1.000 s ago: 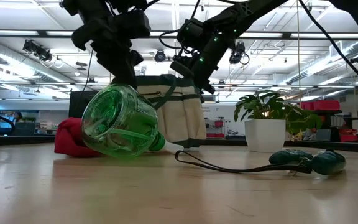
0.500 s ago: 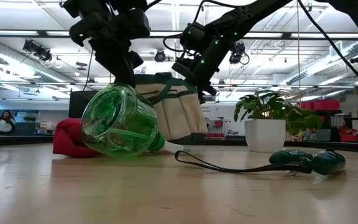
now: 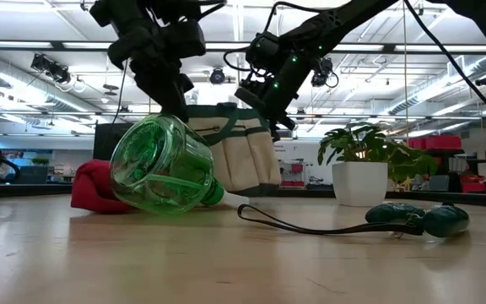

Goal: Pick & Place Garden tools in Gardening bag
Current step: Prepare the green gardening bag, then put the dark green shears into the green gardening bag

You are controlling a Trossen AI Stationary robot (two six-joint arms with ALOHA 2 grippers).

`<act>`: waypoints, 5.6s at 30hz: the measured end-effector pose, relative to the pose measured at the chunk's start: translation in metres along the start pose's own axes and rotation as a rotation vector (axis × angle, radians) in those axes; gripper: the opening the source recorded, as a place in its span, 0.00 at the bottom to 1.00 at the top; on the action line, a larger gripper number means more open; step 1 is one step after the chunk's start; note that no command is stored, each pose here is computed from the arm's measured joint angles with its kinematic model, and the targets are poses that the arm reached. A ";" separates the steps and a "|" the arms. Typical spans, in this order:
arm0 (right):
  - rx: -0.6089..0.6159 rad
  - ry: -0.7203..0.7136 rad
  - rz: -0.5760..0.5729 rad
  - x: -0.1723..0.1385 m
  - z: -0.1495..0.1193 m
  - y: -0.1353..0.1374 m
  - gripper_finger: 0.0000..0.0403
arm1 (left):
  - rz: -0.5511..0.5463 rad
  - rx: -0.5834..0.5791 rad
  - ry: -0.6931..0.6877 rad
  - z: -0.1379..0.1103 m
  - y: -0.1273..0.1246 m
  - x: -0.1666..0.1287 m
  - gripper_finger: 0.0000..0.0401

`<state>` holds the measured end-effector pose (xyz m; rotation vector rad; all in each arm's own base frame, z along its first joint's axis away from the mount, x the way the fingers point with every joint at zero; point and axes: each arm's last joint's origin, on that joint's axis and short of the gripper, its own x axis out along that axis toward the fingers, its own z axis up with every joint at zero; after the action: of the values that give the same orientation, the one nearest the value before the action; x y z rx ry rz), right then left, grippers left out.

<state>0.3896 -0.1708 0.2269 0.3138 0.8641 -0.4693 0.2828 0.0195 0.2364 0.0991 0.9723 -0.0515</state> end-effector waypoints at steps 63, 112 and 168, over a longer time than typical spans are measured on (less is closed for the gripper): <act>-0.066 -0.081 0.067 -0.034 0.009 0.019 0.43 | 0.186 -0.086 -0.039 0.022 0.032 -0.026 0.44; -0.116 0.337 0.286 -0.113 -0.056 0.114 0.43 | -0.019 -0.140 0.142 0.026 0.010 -0.064 0.44; -0.492 0.328 0.366 -0.096 -0.220 0.214 0.43 | -0.015 -0.141 0.136 0.026 0.011 -0.065 0.44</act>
<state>0.3026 0.1361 0.1835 0.0887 1.1796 0.1458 0.2683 0.0272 0.3054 -0.0345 1.1096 0.0102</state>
